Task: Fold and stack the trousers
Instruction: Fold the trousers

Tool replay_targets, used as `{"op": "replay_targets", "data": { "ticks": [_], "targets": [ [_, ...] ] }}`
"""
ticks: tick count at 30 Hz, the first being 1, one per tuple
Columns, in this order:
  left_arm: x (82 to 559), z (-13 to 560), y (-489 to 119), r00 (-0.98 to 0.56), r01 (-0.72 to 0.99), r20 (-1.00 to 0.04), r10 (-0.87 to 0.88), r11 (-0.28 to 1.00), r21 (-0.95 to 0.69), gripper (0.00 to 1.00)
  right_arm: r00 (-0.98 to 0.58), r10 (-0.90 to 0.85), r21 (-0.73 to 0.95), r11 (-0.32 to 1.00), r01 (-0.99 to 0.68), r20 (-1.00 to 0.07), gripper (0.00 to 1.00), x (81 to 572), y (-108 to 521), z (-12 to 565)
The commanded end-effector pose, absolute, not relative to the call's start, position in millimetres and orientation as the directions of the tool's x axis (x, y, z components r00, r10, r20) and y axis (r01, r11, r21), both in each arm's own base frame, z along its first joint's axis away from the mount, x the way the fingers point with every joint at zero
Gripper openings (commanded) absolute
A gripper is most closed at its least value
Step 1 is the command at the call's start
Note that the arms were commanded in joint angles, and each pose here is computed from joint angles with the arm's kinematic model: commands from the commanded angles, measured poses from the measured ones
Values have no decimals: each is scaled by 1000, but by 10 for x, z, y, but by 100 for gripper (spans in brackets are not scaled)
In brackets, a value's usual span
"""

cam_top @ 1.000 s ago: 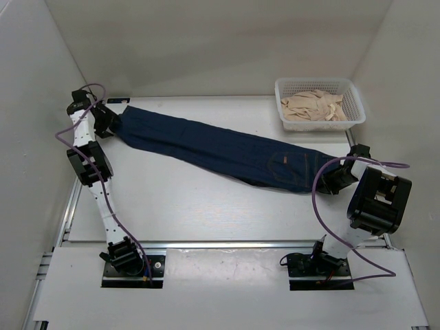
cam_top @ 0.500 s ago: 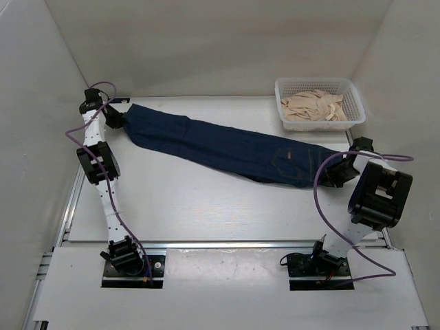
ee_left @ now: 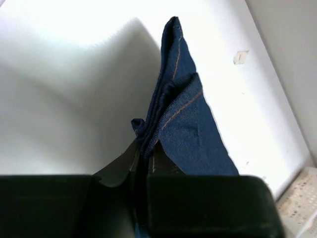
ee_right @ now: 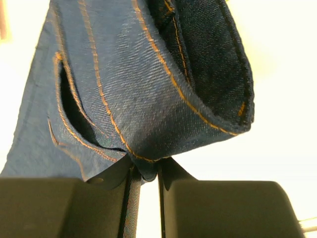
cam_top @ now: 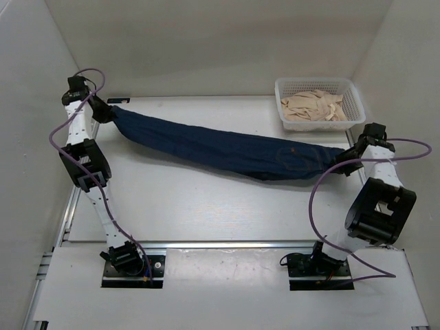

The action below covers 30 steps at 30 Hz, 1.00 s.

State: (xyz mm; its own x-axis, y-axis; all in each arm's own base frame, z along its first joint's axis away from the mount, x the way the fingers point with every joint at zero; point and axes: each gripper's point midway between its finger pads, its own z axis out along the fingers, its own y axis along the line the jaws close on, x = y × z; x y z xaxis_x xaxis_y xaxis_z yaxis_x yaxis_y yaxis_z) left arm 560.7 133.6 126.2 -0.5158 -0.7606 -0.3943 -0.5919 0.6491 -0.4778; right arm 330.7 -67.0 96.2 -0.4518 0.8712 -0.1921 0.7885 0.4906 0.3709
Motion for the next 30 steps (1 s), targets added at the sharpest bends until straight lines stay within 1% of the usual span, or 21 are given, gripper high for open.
{"op": "replay_targets", "data": {
  "ticks": [1, 4, 6, 7, 8, 9, 10, 12, 14, 16, 17, 18, 19, 20, 21, 23, 24, 25, 27, 28, 30],
  "targets": [
    [5289, 1341, 1583, -495, -640, -449, -744, 661, -392, 10, -425, 878, 278, 475, 835, -222, 0, 2892, -827, 956],
    [4944, 1204, 1580, -511, -685, -416, -752, 649, -331, 10, -419, 887, 230, 457, 859, -194, 0, 2535, -779, 848],
    [4548, 996, 1542, -528, -732, -364, -768, 628, -264, 10, -404, 891, 229, 445, 866, -206, 0, 2374, -760, 881],
    [4426, 937, 1524, -533, -744, -351, -770, 624, -240, 10, -403, 891, 215, 444, 870, -207, 11, 2285, -762, 861],
    [4239, 832, 1471, -544, -757, -322, -775, 619, -210, 10, -404, 892, 212, 443, 871, -203, 27, 2200, -720, 848],
    [4178, 794, 1446, -549, -760, -309, -777, 617, -202, 36, -413, 888, 206, 451, 869, -201, 44, 2149, -699, 840],
    [4088, 738, 1432, -567, -761, -289, -772, 625, -175, 59, -411, 887, 213, 452, 866, -209, 69, 2131, -690, 853],
    [3985, 778, 1456, -569, -774, -282, -772, 619, -132, 100, -412, 888, 196, 450, 871, -206, 79, 2069, -682, 866],
    [4048, 976, 1521, -563, -769, -322, -761, 625, -132, 100, -410, 879, 198, 459, 866, -242, 82, 2097, -736, 964],
    [4093, 1202, 1557, -547, -766, -364, -754, 626, -147, 100, -405, 867, 213, 471, 856, -290, 82, 2122, -779, 1101],
    [4175, 1395, 1613, -535, -754, -413, -737, 637, -161, 98, -398, 863, 228, 474, 850, -311, 82, 2181, -809, 1188],
    [4218, 1467, 1631, -526, -750, -430, -733, 638, -171, 95, -391, 860, 229, 474, 850, -328, 82, 2186, -832, 1248],
    [4248, 1498, 1582, -548, -734, -432, -717, 660, -164, 88, -395, 855, 236, 483, 843, -337, 82, 2218, -824, 1288],
    [4292, 1530, 1528, -565, -718, -435, -702, 677, -160, 65, -401, 848, 238, 493, 837, -347, 82, 2236, -836, 1322],
    [4393, 1563, 1537, -562, -712, -452, -693, 683, -161, 53, -405, 841, 245, 503, 828, -358, 82, 2272, -826, 1367],
    [4458, 1501, 1459, -606, -677, -439, -663, 720, -153, 39, -420, 833, 243, 519, 820, -361, 82, 2300, -817, 1381],
    [4537, 1374, 1356, -659, -631, -407, -633, 759, -159, 36, -420, 833, 243, 519, 820, -361, 82, 2300, -817, 1381],
    [4597, 1306, 1314, -678, -613, -397, -619, 774, -160, 36, -430, 828, 242, 528, 814, -360, 82, 2329, -802, 1387],
    [4556, 1120, 1184, -740, -588, -327, -588, 801, -112, 40, -432, 821, 237, 535, 811, -374, 82, 2341, -828, 1392],
    [4601, 965, 1143, -757, -583, -294, -583, 807, -99, 51, -433, 821, 236, 535, 812, -372, 82, 2370, -841, 1370],
    [4587, 812, 1022, -794, -556, -257, -551, 829, -58, 63, -448, 821, 234, 542, 807, -355, 82, 2411, -817, 1343]
  ]
}}
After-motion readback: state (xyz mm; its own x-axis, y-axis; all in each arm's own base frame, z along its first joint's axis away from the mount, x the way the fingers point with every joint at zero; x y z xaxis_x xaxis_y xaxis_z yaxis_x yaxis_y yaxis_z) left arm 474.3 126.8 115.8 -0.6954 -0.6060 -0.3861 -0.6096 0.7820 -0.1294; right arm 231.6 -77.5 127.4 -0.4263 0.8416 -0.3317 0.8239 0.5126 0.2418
